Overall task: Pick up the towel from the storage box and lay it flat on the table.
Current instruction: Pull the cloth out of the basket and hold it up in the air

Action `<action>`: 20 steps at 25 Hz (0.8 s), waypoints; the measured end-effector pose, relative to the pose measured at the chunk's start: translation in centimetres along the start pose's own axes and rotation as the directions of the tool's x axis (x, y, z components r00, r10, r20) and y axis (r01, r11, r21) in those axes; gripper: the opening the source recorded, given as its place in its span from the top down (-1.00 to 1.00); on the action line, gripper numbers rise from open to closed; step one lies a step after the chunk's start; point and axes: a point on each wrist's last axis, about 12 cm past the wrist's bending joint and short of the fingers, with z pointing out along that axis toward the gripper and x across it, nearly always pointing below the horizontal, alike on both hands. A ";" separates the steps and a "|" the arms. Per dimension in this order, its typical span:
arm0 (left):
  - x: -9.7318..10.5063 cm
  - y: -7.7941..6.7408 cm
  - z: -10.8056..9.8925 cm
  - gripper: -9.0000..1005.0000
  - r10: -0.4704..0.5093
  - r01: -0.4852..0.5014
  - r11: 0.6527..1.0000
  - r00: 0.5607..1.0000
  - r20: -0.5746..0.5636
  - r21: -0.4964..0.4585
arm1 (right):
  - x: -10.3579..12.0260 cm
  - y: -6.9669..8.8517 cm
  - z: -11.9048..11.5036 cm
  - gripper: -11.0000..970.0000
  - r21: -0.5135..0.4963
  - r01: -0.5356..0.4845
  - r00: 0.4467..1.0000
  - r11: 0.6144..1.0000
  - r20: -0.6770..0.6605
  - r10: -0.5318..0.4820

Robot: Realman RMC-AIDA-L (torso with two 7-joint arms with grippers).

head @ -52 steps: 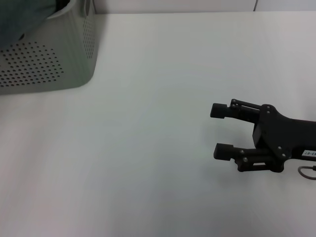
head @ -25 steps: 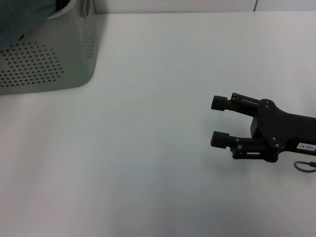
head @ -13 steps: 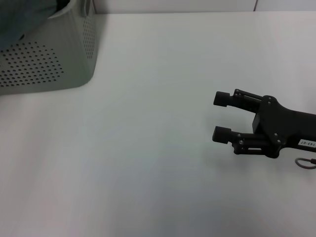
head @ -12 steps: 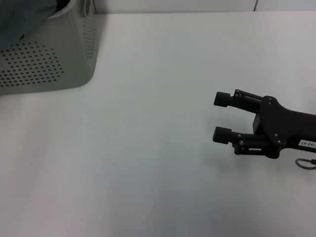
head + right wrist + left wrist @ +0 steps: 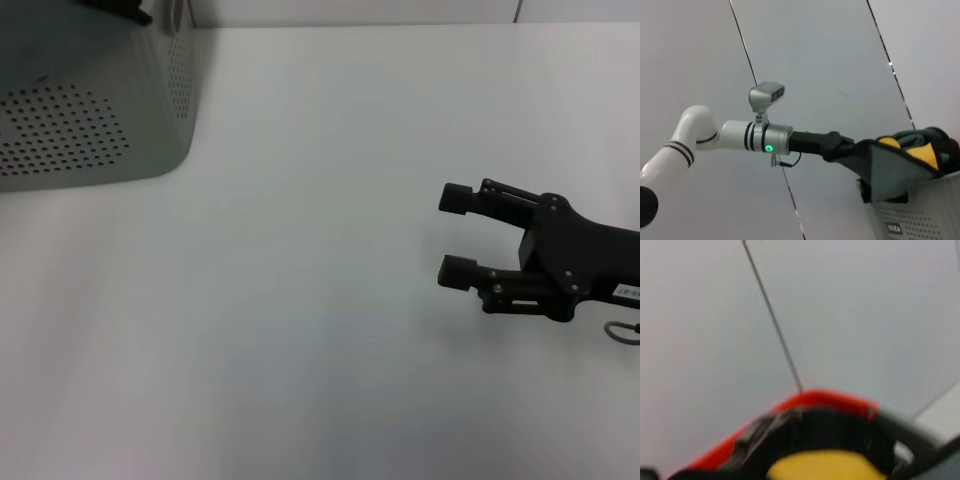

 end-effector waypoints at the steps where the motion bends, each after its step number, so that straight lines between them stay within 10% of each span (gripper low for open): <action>1: -0.2 -0.1 -0.2 0.95 -0.011 0.011 1.000 0.999 0.032 0.014 | -0.1 0.1 -0.1 -0.79 0.001 0.002 1.000 1.000 0.008 -0.002; 20: -5.5 -4.7 -5.1 0.95 -0.058 -0.204 0.865 0.867 0.495 0.459 | -3.9 0.2 1.6 -0.79 -0.096 0.268 0.959 0.959 0.117 -0.256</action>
